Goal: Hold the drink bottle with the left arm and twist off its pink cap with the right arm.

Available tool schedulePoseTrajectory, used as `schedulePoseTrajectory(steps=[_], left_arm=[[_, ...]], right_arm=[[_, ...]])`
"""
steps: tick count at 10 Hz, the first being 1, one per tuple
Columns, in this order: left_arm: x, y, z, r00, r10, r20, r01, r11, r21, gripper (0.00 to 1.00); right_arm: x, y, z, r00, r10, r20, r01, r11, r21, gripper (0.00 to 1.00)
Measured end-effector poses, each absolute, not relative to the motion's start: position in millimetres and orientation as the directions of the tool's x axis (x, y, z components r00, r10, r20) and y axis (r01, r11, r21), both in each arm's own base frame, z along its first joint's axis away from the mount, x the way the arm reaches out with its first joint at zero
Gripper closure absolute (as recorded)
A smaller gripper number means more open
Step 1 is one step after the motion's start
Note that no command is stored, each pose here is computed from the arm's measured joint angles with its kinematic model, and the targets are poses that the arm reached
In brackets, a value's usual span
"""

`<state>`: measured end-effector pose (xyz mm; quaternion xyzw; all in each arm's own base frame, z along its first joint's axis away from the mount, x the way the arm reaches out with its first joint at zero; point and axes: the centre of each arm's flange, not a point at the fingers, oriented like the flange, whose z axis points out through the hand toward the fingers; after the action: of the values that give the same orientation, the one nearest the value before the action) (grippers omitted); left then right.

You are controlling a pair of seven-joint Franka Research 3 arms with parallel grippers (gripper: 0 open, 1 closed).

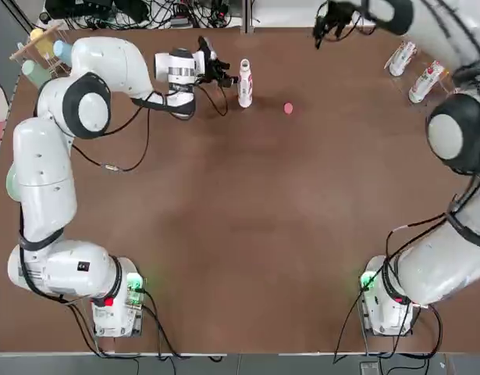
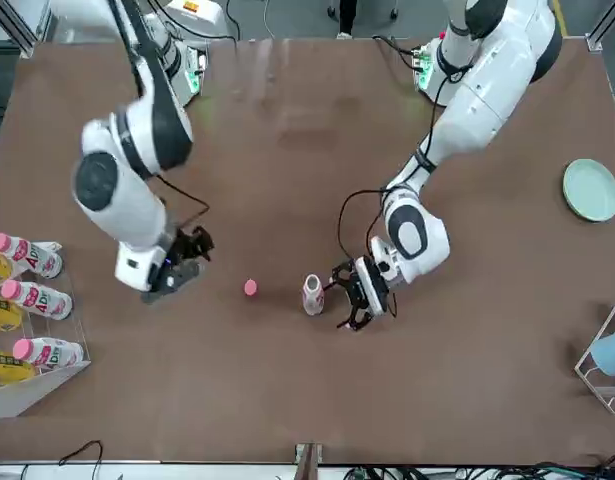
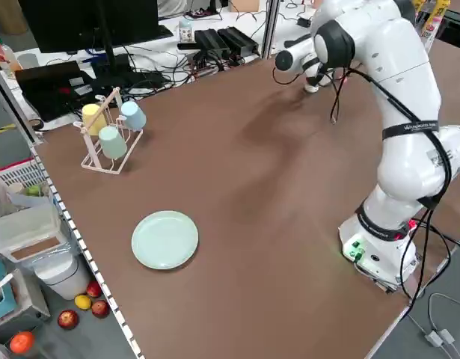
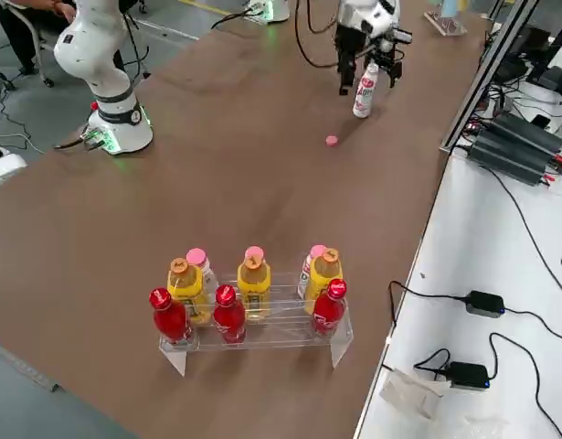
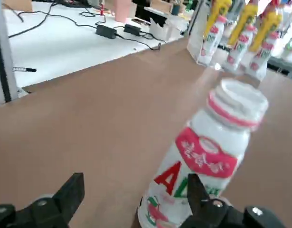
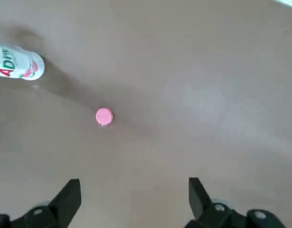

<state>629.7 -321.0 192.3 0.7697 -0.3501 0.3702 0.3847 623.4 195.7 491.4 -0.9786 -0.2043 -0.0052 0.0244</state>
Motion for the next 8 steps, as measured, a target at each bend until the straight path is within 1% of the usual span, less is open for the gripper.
schedulePoseTrajectory(steps=[2, 4, 5, 6, 8], left_arm=[[642, -304, 216, 0.661, -0.141, 0.737, -0.703, -0.458, 0.544, 0.02], [654, -284, 250, 0.802, -0.14, 0.581, -0.57, -0.471, 0.673, 0.01], [661, -271, 272, 0.85, -0.15, 0.505, -0.504, -0.51, 0.697, 0.01], [667, -260, 296, 0.877, -0.168, 0.45, -0.458, -0.572, 0.68, 0.01], [679, -225, 346, 0.917, -0.168, 0.361, -0.362, -0.729, 0.581, 0.01]], right_arm=[[616, 140, 535, 0.944, 0.328, 0.017, 0.329, -0.943, -0.046, 0.0], [598, 71, 578, 0.973, 0.233, -0.007, 0.232, -0.971, -0.052, 0.0], [583, 42, 602, 0.982, 0.189, -0.009, 0.188, -0.981, -0.053, 0.0], [567, 18, 621, 0.988, 0.152, -0.022, 0.15, -0.987, -0.056, 0.0], [543, -22, 642, 0.995, 0.086, -0.054, 0.083, -0.995, -0.058, 0.0]])
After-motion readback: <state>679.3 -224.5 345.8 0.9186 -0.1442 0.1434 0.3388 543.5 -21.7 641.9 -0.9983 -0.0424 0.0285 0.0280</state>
